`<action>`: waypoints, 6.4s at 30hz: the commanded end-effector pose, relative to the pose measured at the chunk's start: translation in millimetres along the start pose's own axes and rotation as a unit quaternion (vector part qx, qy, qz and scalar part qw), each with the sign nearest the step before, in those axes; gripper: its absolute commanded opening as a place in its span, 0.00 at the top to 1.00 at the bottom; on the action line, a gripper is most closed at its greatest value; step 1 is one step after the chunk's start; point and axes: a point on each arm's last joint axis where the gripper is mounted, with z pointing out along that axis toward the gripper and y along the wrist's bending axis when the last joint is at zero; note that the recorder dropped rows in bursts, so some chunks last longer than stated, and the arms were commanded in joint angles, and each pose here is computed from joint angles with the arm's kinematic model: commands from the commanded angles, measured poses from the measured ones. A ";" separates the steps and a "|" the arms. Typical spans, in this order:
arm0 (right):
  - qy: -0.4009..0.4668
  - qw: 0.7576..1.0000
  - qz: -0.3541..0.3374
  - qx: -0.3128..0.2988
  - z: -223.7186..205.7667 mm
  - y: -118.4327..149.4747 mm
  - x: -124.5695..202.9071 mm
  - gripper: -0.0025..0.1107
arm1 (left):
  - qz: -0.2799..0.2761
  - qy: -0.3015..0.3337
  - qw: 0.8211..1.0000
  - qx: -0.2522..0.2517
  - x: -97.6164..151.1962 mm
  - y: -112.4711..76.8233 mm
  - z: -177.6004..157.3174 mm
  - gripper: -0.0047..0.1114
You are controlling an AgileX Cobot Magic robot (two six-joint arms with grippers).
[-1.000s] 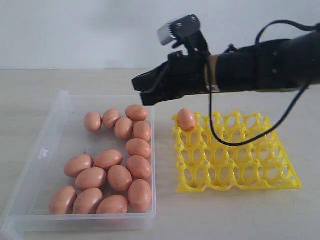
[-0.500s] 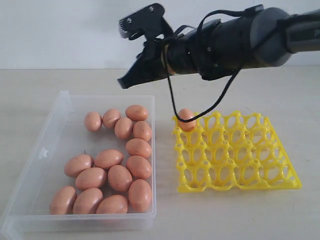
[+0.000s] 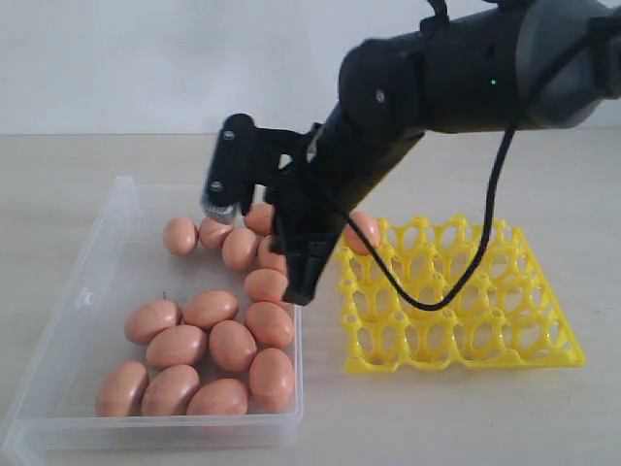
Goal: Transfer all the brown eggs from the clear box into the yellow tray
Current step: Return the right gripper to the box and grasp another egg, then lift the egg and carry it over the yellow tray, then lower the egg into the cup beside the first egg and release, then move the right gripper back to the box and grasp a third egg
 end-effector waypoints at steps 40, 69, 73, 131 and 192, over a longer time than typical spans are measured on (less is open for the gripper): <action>0.014 0.999 -0.029 -0.042 127.6 29.4 -54.6 0.97 | 0.005 0.000 1.000 0.001 -0.2 -0.2 -0.2 0.93; -0.392 0.782 0.358 0.326 -38.8 6.6 80.4 0.98 | 0.005 0.000 1.000 0.001 -0.2 -0.2 -0.2 0.93; -0.428 0.737 0.411 0.323 -44.6 4.3 130.3 0.98 | 0.005 0.000 1.000 0.001 -0.2 -0.2 -0.2 0.93; -0.369 0.836 0.405 0.034 77.8 -35.3 217.2 0.60 | 0.005 0.000 1.000 0.001 -0.2 -0.2 -0.2 0.93; 0.177 0.949 0.133 0.226 -24.3 -18.4 9.9 0.98 | 0.005 0.000 1.000 0.001 -0.2 -0.2 -0.2 0.93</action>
